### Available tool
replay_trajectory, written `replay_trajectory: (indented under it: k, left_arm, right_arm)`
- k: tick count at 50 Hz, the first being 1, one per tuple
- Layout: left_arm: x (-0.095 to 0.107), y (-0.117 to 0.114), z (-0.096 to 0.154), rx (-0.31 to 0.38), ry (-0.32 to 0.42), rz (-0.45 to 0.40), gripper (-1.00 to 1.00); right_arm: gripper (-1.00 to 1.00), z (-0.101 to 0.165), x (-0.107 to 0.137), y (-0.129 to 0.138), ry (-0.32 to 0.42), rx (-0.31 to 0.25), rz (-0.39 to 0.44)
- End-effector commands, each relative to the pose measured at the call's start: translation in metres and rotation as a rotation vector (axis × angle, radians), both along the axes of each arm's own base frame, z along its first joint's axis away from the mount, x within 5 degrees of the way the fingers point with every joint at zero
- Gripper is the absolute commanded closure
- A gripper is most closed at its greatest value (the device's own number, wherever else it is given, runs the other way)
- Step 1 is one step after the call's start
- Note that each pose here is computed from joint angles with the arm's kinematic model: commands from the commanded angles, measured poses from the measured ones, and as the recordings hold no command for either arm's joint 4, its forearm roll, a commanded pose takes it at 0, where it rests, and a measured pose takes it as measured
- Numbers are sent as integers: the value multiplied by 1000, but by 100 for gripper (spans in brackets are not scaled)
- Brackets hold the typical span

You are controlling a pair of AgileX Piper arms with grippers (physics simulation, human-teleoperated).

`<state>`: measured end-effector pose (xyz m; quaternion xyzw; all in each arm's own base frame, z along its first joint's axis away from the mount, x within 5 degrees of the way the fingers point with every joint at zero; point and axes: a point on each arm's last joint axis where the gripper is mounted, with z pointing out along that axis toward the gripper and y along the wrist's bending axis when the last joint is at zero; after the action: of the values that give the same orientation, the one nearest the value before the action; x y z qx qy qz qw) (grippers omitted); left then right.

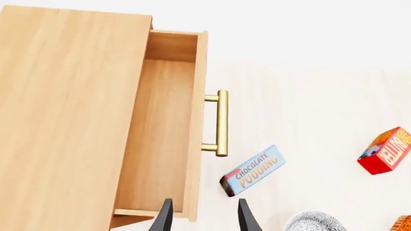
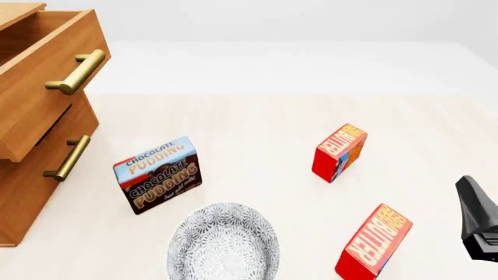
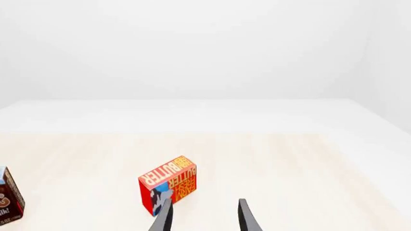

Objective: Put the butter at the front in the top drawer of the cabinet and close it.

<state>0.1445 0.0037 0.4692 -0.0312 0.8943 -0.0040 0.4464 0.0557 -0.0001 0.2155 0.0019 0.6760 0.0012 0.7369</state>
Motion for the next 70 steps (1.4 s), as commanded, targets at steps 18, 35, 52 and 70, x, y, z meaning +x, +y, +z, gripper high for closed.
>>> replay_trajectory:
  k: [18,35,52,70]
  left_arm:
    - [20,4,-32,-37,32,50,-100]
    - [26,6,-43,-56,41,74,-100]
    - [36,8,-48,-64,56,86,-100]
    - [48,6,-50,-67,70,77,-100]
  right_arm:
    - [-100,-1,0,0,0,-1,0]
    - [-100,-1,0,0,0,-1,0]
    - [-100,0,0,0,0,-1,0]
    - [-100,0,0,0,0,-1,0]
